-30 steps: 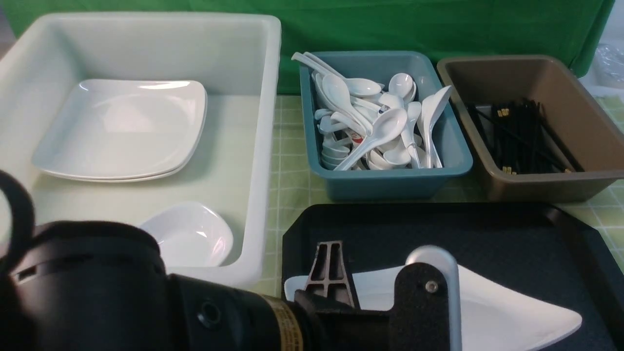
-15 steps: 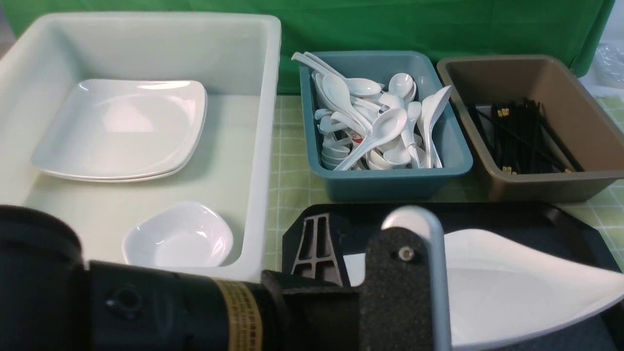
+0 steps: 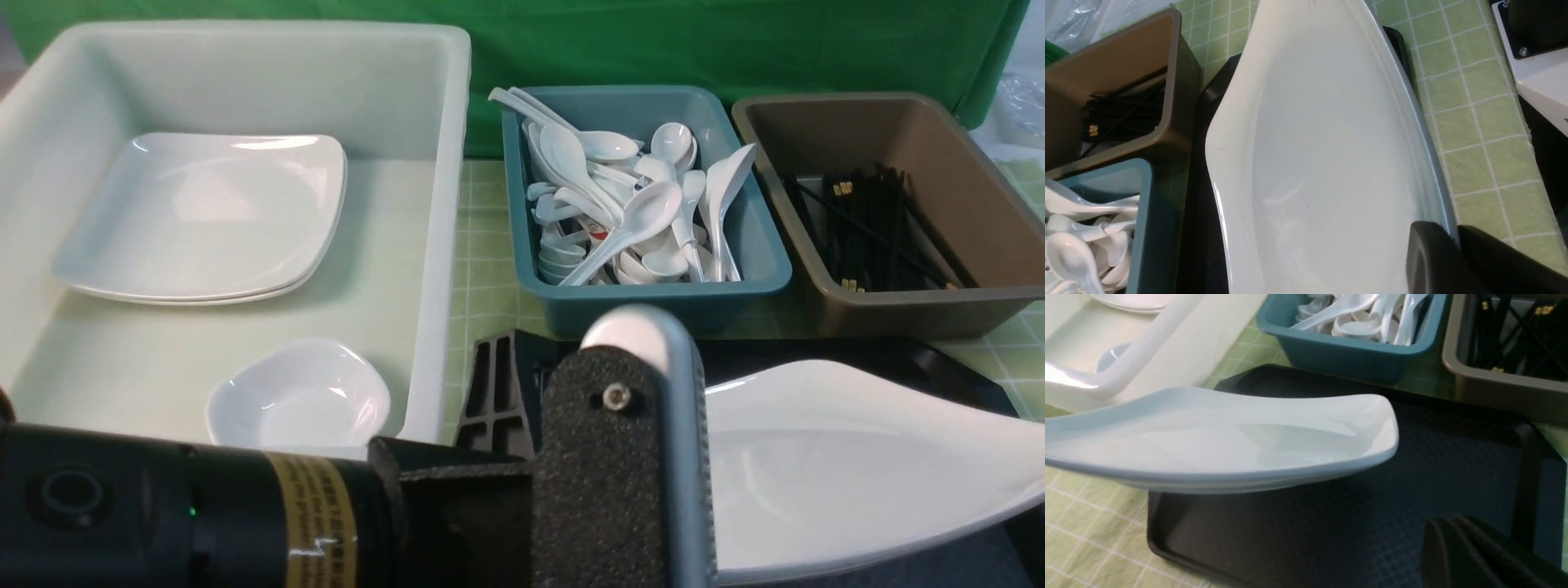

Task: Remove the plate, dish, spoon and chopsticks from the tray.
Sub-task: Use the left arm to put the plate into the large storage box on the left

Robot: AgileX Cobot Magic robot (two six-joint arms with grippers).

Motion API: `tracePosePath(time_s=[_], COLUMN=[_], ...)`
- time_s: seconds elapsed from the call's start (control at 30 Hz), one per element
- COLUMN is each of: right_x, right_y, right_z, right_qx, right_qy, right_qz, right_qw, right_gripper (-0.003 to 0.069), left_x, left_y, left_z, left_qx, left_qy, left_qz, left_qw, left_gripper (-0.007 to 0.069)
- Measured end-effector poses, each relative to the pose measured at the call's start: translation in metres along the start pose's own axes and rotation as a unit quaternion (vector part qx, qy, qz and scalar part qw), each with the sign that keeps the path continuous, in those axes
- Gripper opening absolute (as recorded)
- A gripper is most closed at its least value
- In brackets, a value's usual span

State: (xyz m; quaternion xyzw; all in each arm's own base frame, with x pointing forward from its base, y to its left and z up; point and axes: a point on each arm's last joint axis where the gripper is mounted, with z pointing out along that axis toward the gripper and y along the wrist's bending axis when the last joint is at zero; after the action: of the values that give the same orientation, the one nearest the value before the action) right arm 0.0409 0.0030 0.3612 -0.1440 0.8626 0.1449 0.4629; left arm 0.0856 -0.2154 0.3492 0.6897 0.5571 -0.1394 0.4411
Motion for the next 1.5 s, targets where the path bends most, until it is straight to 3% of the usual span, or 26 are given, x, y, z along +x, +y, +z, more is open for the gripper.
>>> tracePosePath(time_s=[0.37,0.53,0.8,1.07,1.37,1.5], right_x=[0.000,-0.001,-0.007,-0.011,-0.038,-0.042], right_y=[-0.009,-0.010,-0.006,-0.004,0.027,0.038], right_z=[0.000,-0.001,0.000,-0.001,0.016,0.035], right_qx=[0.048,0.056,0.034,0.019,-0.082,-0.086], right_qy=[0.000,-0.004,-0.038,-0.059,-0.133,-0.101], right_qz=[0.012,0.019,0.020,0.027,0.006,-0.026], right_qw=[0.999,0.998,0.998,0.998,0.988,0.991], right_gripper=[0.0034,0.0034,0.0027,0.0025,0.0025,0.0025], left_x=[-0.012,-0.020,-0.014,0.012,0.077,0.115], left_y=[0.011,0.028,0.045,0.088,0.142,0.162], left_z=[-0.009,-0.019,-0.024,-0.039,-0.058,-0.056], left_qx=[-0.029,-0.094,-0.152,-0.238,-0.336,-0.345], left_qy=[-0.017,-0.010,0.020,0.068,0.178,0.240], left_qz=[0.037,0.070,0.070,0.023,-0.048,-0.079], left_qw=[0.999,0.993,0.986,0.968,0.924,0.904], left_gripper=[0.0034,0.0034,0.0034,0.0034,0.0034,0.0034])
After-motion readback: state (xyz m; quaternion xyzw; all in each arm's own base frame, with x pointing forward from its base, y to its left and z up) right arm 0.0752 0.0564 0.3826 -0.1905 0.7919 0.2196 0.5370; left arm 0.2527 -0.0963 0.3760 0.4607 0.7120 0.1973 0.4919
